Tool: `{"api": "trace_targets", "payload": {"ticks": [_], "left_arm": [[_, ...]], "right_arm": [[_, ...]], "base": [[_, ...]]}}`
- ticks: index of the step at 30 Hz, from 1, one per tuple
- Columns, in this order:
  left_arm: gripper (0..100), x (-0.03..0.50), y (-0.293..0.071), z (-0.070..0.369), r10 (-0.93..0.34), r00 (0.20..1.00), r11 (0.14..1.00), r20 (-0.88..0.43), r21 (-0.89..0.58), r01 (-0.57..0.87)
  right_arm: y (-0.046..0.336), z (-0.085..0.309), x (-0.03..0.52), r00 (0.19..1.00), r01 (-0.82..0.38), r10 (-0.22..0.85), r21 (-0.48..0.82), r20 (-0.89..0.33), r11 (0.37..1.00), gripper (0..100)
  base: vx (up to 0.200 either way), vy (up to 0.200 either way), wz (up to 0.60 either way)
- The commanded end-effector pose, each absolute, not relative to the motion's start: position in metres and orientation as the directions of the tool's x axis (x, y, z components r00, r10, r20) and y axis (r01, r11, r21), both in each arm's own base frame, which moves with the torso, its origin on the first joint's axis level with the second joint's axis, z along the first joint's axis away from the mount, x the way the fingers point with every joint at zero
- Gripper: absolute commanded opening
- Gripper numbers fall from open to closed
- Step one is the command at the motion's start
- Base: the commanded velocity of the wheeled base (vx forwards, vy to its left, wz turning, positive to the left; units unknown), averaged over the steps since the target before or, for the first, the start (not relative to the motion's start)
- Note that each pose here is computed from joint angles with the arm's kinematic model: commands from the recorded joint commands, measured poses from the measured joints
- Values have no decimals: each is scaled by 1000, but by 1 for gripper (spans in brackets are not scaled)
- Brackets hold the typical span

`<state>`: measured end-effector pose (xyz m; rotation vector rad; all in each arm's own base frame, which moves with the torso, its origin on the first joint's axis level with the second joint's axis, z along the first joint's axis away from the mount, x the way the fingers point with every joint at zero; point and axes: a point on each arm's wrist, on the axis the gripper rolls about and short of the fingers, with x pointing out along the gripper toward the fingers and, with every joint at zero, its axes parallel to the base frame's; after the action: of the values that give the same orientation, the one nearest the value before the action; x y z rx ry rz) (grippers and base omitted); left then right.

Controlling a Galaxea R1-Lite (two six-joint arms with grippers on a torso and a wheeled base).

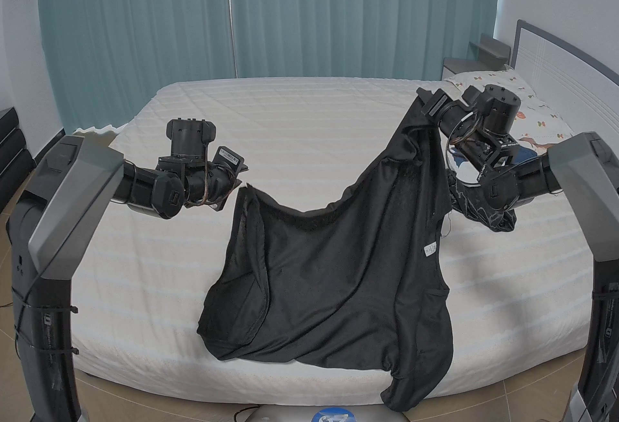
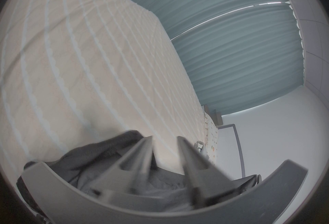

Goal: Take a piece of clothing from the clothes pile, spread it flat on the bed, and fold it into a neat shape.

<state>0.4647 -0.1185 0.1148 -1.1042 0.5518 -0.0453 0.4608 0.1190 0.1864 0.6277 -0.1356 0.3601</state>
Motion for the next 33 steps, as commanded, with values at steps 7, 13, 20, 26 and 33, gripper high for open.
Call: {"api": "trace_targets", "payload": {"ticks": [7, 13, 20, 26, 33], "left_arm": [[100, 499, -107, 54, -246, 853, 442, -461, -836, -325], [100, 496, -94, 51, -226, 843, 441, -488, -823, -358], [100, 479, -87, 48, -255, 809, 467, -529, -800, -376], [100, 452, -83, 43, -304, 754, 503, -582, -770, -392], [100, 413, -78, 37, -348, 761, 490, -547, -798, -349]], "right_arm": [[106, 56, 504, 974, -143, 214, 547, -69, 825, 100], [74, 18, 495, 943, 33, 126, 462, -308, 886, 100], [57, 9, 481, 923, 83, 86, 412, -375, 908, 100], [56, 16, 474, 919, 90, 87, 420, -384, 903, 100], [53, 12, 451, 885, 131, 90, 429, -458, 894, 100]], "base": [[0, 0, 0], [0, 0, 0], [0, 0, 0], [0, 0, 0], [0, 0, 0]]}}
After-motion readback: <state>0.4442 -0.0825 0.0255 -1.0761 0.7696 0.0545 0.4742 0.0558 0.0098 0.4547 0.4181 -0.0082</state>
